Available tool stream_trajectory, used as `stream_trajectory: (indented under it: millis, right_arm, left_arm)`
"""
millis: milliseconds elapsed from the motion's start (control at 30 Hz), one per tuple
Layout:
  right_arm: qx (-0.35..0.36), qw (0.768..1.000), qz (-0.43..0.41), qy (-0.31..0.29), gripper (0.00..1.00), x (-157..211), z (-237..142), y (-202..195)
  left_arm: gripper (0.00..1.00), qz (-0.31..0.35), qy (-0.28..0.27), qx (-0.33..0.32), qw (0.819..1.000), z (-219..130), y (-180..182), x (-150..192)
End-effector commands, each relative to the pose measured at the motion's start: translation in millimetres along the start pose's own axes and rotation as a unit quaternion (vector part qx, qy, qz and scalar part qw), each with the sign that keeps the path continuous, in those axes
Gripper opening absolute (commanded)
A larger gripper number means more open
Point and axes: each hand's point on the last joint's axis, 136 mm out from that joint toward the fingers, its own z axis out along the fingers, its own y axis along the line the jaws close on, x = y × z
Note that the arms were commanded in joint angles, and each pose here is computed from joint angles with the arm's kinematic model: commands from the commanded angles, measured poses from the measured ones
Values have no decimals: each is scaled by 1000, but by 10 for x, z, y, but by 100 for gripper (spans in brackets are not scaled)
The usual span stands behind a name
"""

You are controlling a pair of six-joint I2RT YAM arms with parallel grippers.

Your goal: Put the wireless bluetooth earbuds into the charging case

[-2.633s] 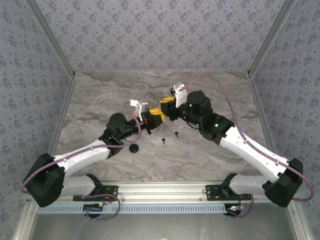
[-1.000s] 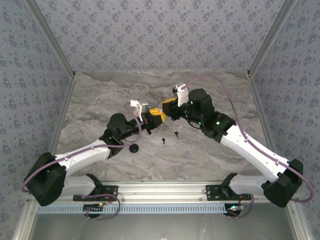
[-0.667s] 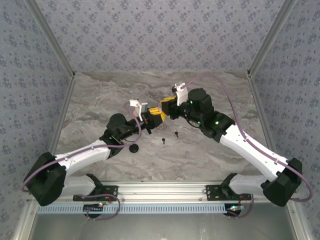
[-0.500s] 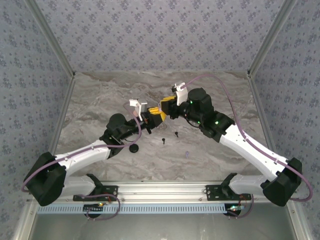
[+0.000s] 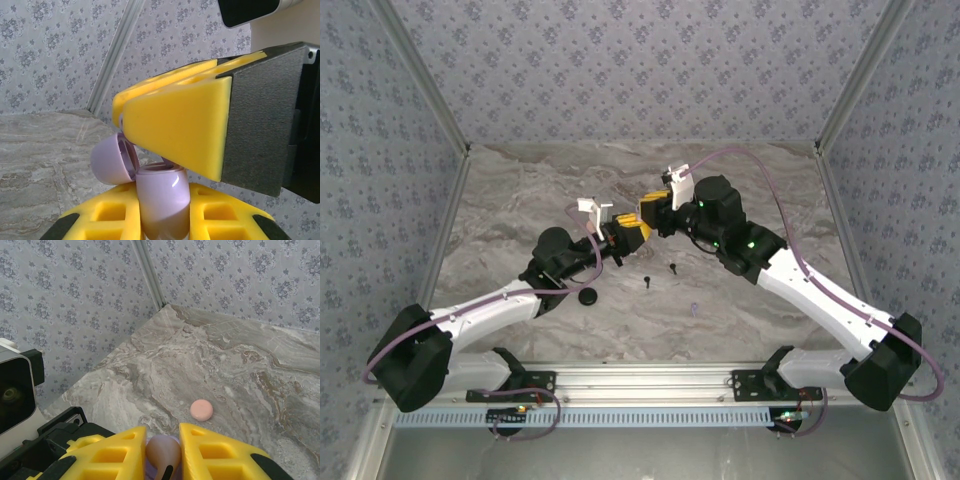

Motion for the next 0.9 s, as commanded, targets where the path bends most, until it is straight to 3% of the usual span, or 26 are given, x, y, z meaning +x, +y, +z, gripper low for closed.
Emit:
stream_trajectory:
  millis: [0, 867]
  right_arm:
    - [3, 1000, -5, 25, 24, 157, 60, -12]
    - [-5, 998, 22, 64, 25, 253, -81, 36]
  left_arm:
    - [0, 22, -53, 51, 997, 0, -300, -321]
    - [0, 43, -46, 37, 997, -2, -229, -250]
